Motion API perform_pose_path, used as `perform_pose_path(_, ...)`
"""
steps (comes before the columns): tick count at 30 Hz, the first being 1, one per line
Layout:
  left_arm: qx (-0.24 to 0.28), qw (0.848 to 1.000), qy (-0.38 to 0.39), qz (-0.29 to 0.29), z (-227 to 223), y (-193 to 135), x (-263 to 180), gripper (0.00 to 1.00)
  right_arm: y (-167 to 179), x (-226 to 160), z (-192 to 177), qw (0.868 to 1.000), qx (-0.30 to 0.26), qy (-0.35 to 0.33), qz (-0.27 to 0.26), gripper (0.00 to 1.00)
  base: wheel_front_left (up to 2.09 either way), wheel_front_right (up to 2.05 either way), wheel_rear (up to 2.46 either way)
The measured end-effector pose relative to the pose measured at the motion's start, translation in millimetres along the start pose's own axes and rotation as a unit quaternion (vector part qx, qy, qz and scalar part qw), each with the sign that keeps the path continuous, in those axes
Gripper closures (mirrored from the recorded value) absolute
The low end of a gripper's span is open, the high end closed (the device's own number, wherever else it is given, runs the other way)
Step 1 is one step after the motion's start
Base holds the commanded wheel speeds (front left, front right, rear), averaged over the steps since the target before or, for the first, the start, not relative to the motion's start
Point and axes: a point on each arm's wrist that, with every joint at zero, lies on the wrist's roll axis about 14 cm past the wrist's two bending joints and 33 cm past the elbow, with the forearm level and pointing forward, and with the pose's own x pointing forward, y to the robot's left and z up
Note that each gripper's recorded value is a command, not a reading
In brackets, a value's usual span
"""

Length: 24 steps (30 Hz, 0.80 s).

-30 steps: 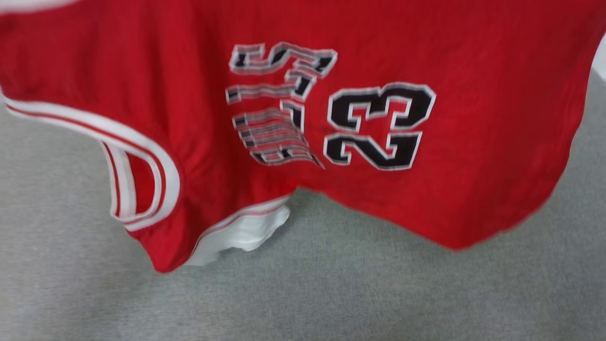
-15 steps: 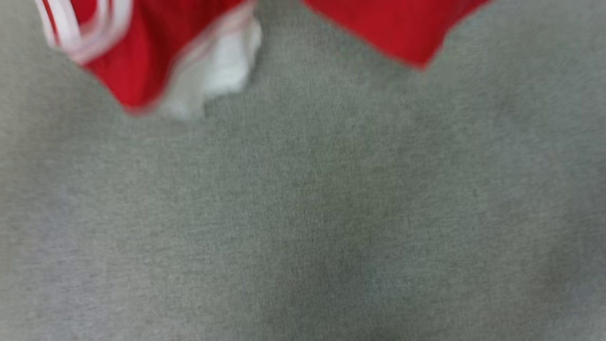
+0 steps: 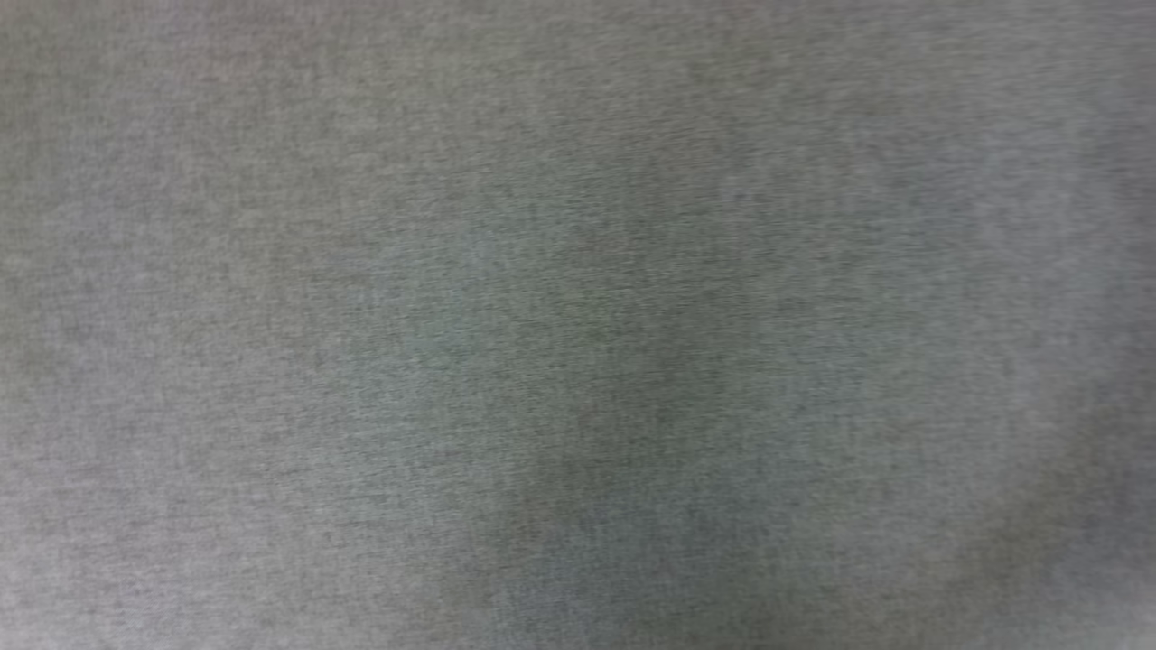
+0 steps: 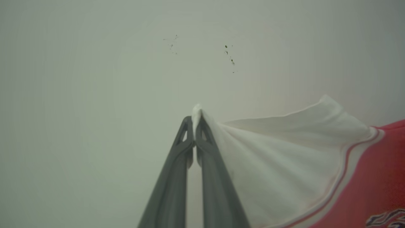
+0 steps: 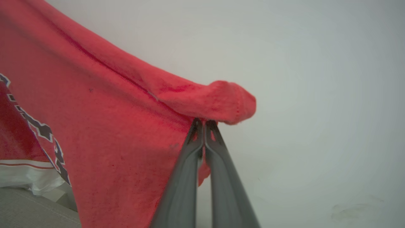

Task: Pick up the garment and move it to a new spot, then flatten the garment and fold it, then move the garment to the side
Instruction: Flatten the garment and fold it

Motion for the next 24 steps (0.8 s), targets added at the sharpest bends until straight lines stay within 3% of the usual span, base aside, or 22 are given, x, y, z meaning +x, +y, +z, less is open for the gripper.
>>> perform_pose_path(4,-0.019,0.999,0.032,-0.014,-42.1,-14.5,-14.3,1.0,15.7,2.3,-46.2,0.999,0.017,0.036,0.011,1.0,0.0,0.0,0.0)
perform_pose_path(10,-0.066,0.989,0.117,-0.057,-108.3,-65.2,-71.6,1.0,48.8,-20.7,-99.1,0.996,0.033,0.078,0.041,1.0,0.0,0.0,0.0)
perform_pose_path(13,-0.05,0.983,0.152,-0.087,-121.0,-86.8,-108.3,1.0,66.3,-40.9,-115.9,0.992,0.05,0.098,0.057,1.0,0.0,0.0,0.0)
perform_pose_path(17,-0.083,0.971,0.205,-0.094,-128.1,-112.1,-168.5,1.0,87.0,-75.5,-128.1,0.987,0.061,0.123,0.083,1.0,0.0,0.0,0.0)
perform_pose_path(24,-0.1,0.946,0.289,-0.106,-100.5,-132.3,-267.2,1.0,108.6,-153.9,-144.7,0.971,0.064,0.189,0.129,1.0,0.0,0.0,0.0)
